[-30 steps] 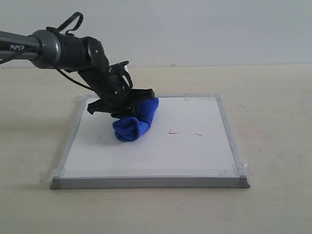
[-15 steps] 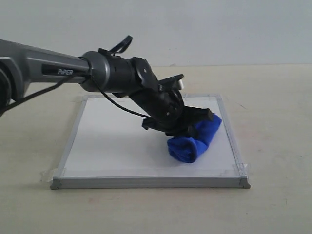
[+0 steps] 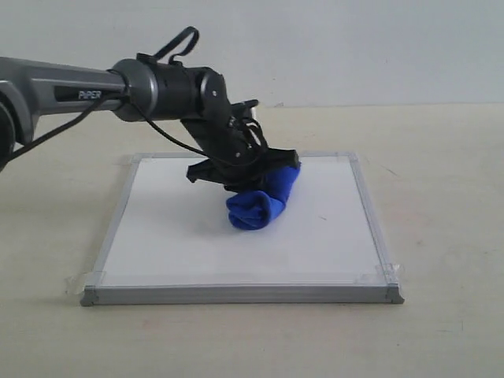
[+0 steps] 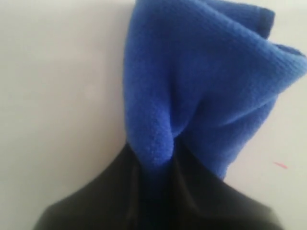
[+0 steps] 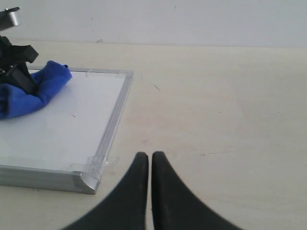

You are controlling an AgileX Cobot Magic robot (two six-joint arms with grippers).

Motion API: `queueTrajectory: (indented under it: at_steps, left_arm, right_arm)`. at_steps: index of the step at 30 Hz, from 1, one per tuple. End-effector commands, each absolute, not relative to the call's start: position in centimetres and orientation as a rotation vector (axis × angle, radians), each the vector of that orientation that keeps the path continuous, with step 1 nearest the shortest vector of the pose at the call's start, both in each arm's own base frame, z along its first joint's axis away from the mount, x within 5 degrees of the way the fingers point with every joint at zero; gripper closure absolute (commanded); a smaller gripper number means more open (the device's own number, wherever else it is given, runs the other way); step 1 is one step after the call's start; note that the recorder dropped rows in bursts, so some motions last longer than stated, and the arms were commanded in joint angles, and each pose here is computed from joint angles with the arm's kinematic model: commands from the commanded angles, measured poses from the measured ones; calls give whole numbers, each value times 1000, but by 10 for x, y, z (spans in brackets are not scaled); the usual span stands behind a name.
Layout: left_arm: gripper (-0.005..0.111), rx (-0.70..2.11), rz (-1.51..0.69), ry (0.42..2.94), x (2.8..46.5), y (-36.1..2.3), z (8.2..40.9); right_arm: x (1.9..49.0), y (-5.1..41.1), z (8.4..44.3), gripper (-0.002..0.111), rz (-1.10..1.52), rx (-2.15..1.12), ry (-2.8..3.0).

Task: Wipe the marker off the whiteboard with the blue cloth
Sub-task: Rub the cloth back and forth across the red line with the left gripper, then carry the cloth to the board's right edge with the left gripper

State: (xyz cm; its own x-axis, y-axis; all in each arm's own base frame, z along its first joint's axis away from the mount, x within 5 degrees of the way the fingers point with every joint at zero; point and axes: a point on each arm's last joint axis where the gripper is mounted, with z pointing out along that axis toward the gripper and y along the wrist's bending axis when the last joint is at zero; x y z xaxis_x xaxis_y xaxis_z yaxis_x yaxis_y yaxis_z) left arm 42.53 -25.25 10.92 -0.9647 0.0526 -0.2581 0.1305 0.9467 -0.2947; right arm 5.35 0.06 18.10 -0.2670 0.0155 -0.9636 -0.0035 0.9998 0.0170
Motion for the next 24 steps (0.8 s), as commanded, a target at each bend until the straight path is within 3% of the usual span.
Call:
queueTrajectory:
  at_steps: [1,13,16,19,24]
  left_arm:
    - [102,160,-308,2962,430,-218,90]
    - [102,243,-879,2728,395,-319,107]
    - [102,302,-923,2667,386,-337,111]
    - [102,236,-859,2682,391,-331,108]
    - [102,115,-641,2733,421,-281,101]
  right_arm:
    - [54,0,182,108,15,10,1825]
    - [54,0,182,108,15,10,1825]
    - [54,0,182,108,15,10,1825]
    - [54,0,182,108,15,10,1825]
    - [53,0,182,108,15,10,1828]
